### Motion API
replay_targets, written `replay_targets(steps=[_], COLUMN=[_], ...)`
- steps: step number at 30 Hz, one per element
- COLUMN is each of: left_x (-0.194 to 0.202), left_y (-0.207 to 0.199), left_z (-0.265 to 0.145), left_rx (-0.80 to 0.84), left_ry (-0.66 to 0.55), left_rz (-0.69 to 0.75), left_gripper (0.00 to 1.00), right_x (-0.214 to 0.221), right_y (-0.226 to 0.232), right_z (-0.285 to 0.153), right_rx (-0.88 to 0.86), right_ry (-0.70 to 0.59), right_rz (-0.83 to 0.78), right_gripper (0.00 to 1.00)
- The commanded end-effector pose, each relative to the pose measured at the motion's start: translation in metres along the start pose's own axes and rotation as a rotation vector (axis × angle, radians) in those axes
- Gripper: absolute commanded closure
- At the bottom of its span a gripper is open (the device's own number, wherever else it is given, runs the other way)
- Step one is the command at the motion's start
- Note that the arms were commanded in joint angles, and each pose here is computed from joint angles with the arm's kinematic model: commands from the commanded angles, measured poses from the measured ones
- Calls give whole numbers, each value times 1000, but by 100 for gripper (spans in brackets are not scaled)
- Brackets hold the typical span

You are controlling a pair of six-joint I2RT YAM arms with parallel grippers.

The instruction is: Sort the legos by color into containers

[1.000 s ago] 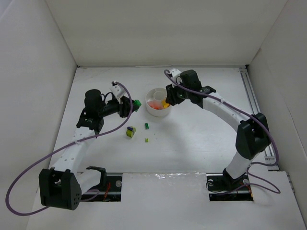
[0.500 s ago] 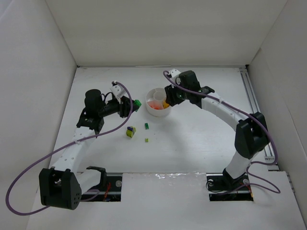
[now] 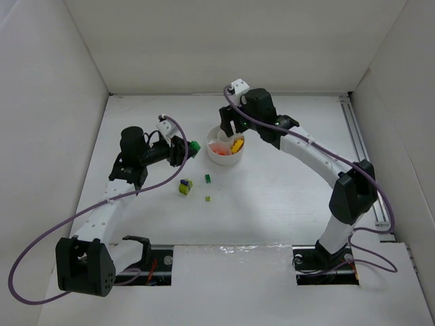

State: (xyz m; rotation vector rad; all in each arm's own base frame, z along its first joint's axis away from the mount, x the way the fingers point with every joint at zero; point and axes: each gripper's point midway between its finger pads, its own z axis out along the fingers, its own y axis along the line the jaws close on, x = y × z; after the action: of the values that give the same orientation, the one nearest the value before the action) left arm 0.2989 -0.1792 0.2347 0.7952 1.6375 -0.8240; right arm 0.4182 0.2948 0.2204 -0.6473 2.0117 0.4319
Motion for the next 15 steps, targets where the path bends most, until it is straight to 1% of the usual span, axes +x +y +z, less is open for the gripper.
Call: replay_targets(steps=[1,2,4,6,8,9,15], left_x=[-9,-9,-9,-8,-10,-6,-8], left_y=[-1,-1,2,1,1,1,6], left_z=[0,0,0,-1,-3,-2,-5], left_rx=[13,13,-7,-7,-18,-18,-50], left_ry=[-38,-38,-37,-39,-44,-38,-51], left_rz=[26,26,26,28,35,28,14], left_gripper=[100,100,100,100,100,100,100], right_x=[-68,-64,-65,-60,-60,-54,-58], right_y=[8,14,12,9,8,5,2], right_z=[5,17,26,39,45,50,59], right_rx=[89,97,191,231,240,251,259], right_ry=[-191,-183,-186,-176,-188,-171,-207], right_rz=[-22,-27,-30,-47,-44,-59,-142], right_gripper=[17,13,9,0,0,0,0])
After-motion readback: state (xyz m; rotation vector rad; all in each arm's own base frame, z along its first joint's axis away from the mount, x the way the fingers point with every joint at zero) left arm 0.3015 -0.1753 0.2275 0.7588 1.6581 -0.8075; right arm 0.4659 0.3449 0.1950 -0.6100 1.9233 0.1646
